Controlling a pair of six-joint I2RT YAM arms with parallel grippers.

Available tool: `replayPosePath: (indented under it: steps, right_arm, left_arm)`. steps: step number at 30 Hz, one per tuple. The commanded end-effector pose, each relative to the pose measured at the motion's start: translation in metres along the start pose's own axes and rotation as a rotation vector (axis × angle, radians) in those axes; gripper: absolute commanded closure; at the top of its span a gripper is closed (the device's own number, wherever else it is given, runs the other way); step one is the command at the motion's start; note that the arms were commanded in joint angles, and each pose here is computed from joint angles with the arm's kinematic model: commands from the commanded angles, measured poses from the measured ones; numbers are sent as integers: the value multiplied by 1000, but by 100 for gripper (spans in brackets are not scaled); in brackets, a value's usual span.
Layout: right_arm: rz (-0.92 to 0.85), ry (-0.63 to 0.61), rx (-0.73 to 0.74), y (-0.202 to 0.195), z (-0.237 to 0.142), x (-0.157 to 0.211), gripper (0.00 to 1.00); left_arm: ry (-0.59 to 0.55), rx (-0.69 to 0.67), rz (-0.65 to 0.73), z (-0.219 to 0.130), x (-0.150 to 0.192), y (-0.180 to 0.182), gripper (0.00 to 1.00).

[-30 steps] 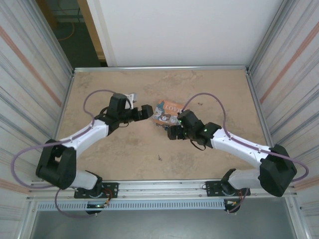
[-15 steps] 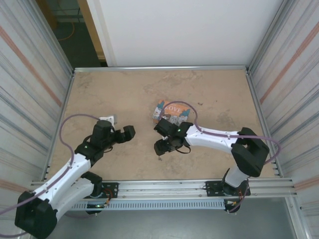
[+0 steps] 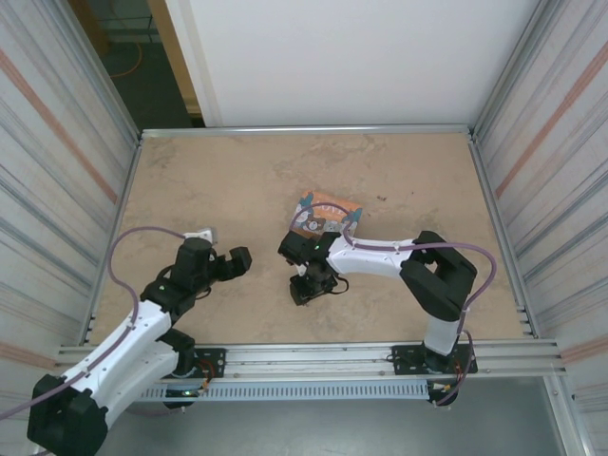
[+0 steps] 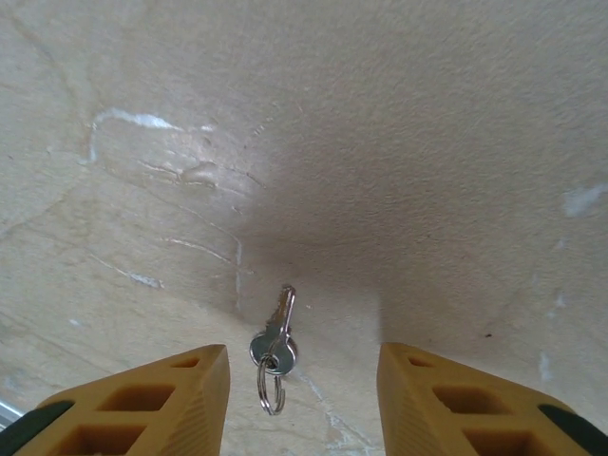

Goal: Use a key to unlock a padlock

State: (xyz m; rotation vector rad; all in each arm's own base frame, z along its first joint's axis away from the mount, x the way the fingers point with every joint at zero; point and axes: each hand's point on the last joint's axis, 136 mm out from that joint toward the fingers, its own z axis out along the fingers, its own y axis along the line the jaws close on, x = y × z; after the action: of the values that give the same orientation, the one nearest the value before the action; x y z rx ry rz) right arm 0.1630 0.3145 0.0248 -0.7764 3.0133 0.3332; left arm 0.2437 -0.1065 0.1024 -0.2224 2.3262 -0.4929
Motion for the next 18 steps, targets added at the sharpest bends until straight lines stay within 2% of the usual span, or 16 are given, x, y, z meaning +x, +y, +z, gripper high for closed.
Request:
replayPosePath:
  steps: [1,6,18]
  right_arm:
    - [-12,50,-8,4,1,9,59]
    - [-10,81,-8,3,6,16,67]
    - [-10,108,18,3,18,18,79]
  left_arm:
    - [-17,-15,-17,2,-5,2,1]
    - [0,-31,-19,6,-1,6,1]
    - [2,-39,-23,7,1,9,1]
